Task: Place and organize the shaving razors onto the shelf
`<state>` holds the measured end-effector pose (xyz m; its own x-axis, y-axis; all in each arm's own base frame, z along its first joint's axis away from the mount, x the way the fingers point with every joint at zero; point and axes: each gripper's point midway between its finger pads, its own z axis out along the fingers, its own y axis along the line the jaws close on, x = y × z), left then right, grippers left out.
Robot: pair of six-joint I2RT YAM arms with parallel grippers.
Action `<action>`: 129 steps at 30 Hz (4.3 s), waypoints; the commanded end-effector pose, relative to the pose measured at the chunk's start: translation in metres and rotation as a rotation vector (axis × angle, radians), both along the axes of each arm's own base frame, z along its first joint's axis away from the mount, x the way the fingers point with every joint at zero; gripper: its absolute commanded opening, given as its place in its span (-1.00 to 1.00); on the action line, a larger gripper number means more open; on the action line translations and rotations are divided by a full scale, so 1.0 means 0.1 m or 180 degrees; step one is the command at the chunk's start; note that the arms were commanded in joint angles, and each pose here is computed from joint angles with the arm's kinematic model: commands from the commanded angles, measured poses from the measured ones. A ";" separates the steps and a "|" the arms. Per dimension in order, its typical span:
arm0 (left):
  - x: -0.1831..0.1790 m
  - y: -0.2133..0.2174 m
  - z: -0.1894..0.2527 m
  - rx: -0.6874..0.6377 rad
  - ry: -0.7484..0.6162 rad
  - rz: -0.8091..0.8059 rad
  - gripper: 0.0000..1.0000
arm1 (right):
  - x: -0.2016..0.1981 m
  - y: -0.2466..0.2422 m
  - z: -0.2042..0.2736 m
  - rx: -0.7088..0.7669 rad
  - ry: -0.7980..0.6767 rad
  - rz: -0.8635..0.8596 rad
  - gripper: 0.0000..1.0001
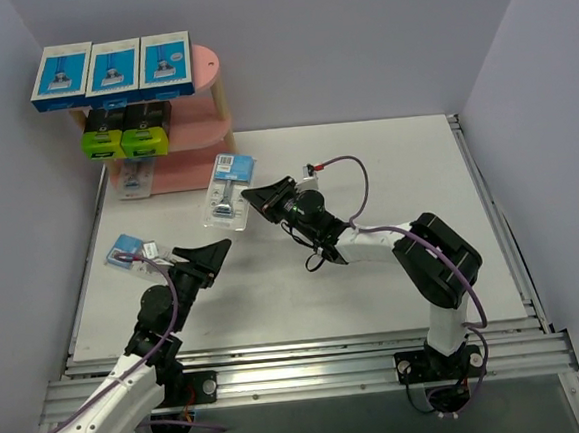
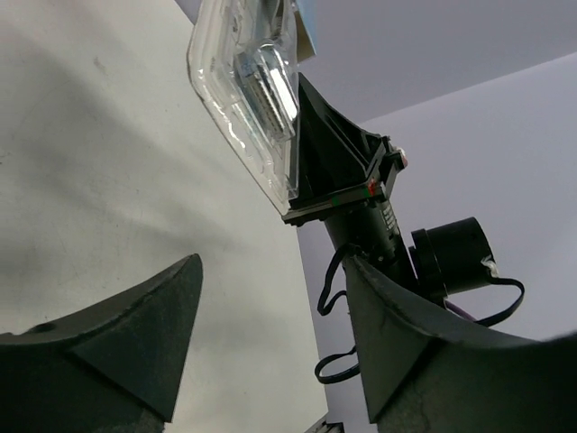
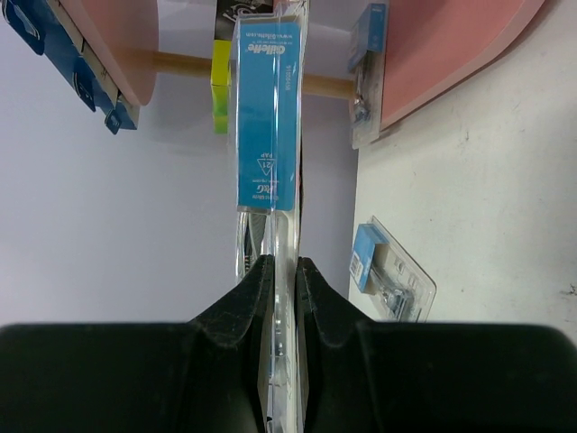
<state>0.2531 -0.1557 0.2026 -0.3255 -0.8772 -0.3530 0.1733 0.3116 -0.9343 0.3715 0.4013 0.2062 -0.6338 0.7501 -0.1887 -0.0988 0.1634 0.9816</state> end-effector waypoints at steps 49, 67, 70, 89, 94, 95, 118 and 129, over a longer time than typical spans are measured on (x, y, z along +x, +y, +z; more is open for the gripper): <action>0.24 0.16 0.14 -0.0557 -0.0108 0.0359 -0.95 | -0.31 0.09 0.25 0.0275 -0.0122 0.0200 -0.29; 0.32 0.75 -0.24 -0.0743 0.0367 0.0951 -0.95 | -0.15 -0.72 0.03 -0.0122 -0.0090 -0.0016 0.24; 0.43 0.91 -0.26 -0.0690 0.0404 0.1091 -0.95 | -0.22 -0.77 -0.04 -0.0200 -0.0101 0.0056 0.23; 1.30 1.42 0.11 -0.0436 -0.0003 0.1034 -0.95 | -0.12 -1.45 -0.40 -0.0949 -0.0103 0.0121 0.25; 1.47 1.42 0.00 -0.0433 0.0083 0.1001 -0.95 | -0.07 -1.53 -0.55 -0.0871 -0.0020 0.0158 0.25; 1.50 1.42 0.01 -0.0445 0.0053 0.0978 -0.95 | -0.07 -1.53 -0.57 -0.0858 -0.0013 0.0171 0.24; 2.25 1.54 -0.64 -0.0510 0.0300 0.1011 -0.95 | 0.20 -1.89 -0.88 -0.0846 0.0087 0.0107 0.25; 2.48 1.62 -0.84 -0.0511 0.0438 0.1134 -0.92 | 0.34 -1.98 -1.00 -0.0842 0.0109 0.0117 0.25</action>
